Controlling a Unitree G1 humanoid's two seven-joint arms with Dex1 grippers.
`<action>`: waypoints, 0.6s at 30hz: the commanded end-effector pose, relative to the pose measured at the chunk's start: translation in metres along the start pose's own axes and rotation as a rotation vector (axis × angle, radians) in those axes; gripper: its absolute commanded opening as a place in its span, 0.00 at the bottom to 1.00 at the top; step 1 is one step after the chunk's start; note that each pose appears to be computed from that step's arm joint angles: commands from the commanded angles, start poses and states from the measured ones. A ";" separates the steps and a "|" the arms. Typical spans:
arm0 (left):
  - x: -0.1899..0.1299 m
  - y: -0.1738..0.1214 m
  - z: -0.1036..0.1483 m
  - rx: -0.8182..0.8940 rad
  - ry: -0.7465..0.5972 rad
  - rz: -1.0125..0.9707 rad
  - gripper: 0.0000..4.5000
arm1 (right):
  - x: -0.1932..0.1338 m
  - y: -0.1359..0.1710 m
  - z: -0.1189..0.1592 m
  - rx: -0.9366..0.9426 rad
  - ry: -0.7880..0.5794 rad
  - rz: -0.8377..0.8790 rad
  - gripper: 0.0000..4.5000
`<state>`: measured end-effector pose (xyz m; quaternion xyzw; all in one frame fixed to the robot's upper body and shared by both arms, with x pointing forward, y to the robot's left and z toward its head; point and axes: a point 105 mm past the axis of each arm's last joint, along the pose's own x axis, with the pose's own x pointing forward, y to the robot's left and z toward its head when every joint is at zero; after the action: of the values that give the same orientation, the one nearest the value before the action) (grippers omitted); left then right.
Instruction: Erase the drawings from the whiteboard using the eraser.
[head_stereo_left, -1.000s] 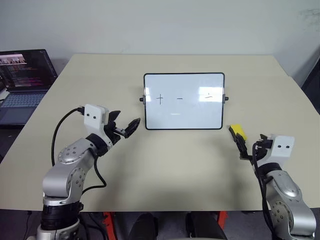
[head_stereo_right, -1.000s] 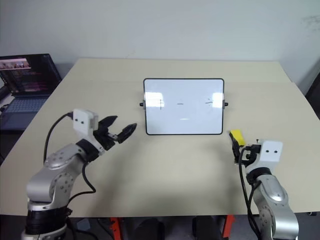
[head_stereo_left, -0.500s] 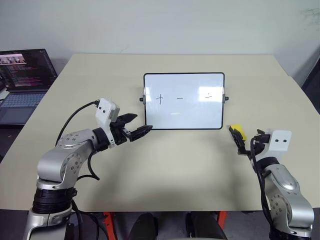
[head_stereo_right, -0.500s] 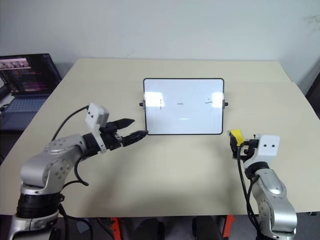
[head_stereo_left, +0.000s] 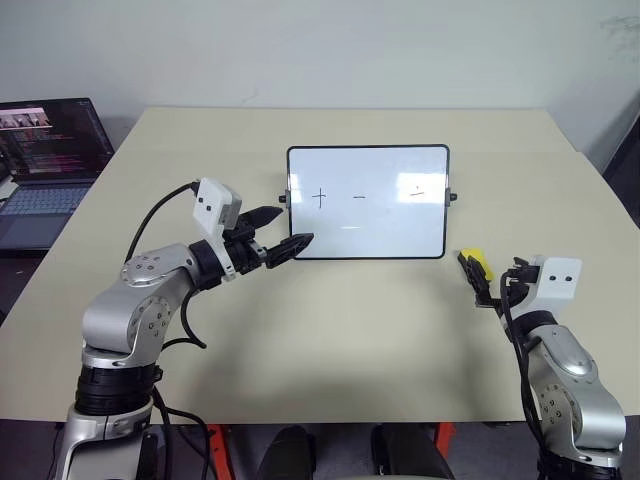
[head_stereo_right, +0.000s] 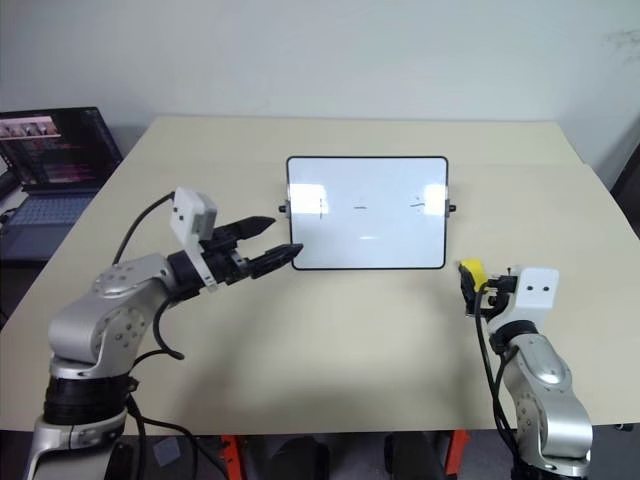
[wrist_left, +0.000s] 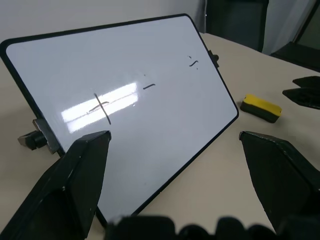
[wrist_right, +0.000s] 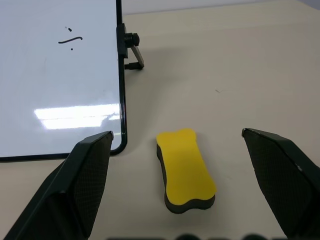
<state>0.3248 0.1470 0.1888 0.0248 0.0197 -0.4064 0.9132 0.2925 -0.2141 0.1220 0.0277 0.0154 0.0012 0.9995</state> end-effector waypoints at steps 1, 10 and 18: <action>-0.002 0.002 0.012 0.037 -0.042 0.011 1.00 | 0.001 0.002 0.013 -0.006 -0.054 0.009 0.99; -0.002 0.003 0.012 0.041 -0.043 0.008 1.00 | 0.002 -0.003 0.013 -0.015 -0.051 0.004 0.99; -0.002 0.005 0.013 0.056 -0.048 0.008 1.00 | 0.001 -0.001 0.013 -0.013 -0.053 0.004 0.99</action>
<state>0.3278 0.1506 0.1868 0.0245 0.0176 -0.4014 0.9154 0.2939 -0.2162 0.1227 0.0239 0.0151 0.0001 0.9996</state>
